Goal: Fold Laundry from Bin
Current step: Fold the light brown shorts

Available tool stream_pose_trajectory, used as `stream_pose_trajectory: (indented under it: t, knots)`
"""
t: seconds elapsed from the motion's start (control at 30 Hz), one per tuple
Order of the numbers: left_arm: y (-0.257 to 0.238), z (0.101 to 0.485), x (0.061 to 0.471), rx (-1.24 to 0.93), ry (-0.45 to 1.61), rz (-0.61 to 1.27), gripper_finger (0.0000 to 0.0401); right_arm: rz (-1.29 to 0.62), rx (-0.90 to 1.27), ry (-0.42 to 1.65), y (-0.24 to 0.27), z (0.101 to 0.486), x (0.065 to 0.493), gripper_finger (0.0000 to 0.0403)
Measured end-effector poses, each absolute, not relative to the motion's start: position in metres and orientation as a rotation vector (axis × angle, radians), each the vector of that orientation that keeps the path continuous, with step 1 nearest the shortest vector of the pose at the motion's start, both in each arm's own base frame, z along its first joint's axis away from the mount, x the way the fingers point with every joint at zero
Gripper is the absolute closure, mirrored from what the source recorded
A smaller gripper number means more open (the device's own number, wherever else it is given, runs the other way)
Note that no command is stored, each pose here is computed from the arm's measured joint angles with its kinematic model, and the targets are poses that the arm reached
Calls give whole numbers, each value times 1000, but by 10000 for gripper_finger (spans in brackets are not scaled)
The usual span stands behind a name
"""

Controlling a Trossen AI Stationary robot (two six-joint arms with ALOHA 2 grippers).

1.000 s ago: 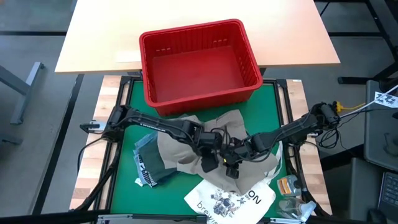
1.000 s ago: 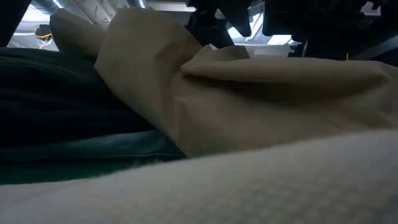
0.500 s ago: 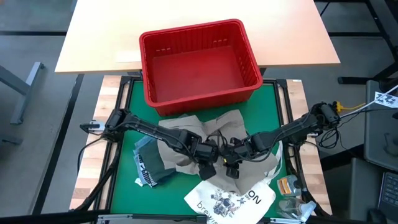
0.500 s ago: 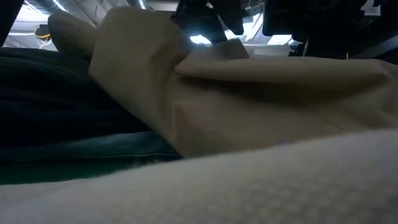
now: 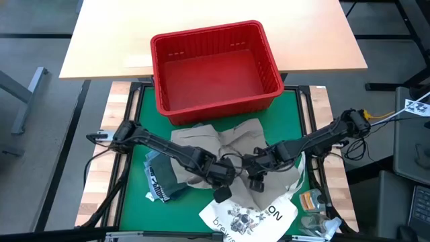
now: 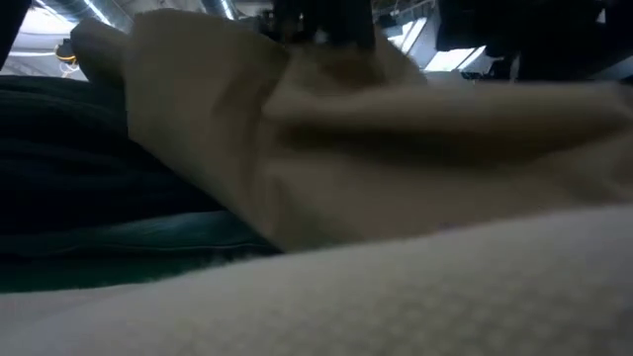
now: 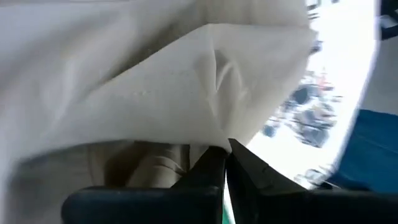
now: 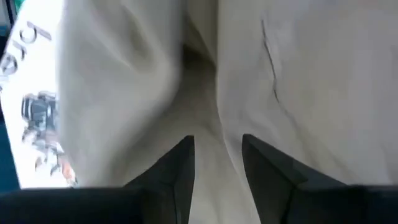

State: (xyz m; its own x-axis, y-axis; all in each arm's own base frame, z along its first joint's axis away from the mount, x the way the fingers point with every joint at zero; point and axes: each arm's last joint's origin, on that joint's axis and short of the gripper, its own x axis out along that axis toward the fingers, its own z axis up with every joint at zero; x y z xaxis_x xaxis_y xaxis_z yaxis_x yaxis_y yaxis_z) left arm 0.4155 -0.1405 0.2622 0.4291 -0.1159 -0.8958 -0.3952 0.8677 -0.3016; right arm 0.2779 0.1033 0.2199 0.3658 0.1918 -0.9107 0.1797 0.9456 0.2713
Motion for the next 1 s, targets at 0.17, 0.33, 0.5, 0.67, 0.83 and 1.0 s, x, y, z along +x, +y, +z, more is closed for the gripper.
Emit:
stream_pose_trajectory:
  t: [0.17,0.33,0.5,0.67,0.83,1.0]
  knots:
    - [-166,279,400,-591,1108,152,399,18,288,1248,111,234,254,269]
    - [-202,283,383,-673,1114,135,400,71,206,1327,130,241,227,269]
    - [-240,284,363,-753,1105,143,400,-4,178,1418,147,239,203,269]
    - [-272,286,343,-799,1084,125,401,-63,92,1486,157,237,182,269]
    - [-296,287,324,-865,1025,178,401,-67,36,1526,160,237,171,269]
    - [-313,288,308,-895,970,211,401,-156,22,1582,155,237,165,269]
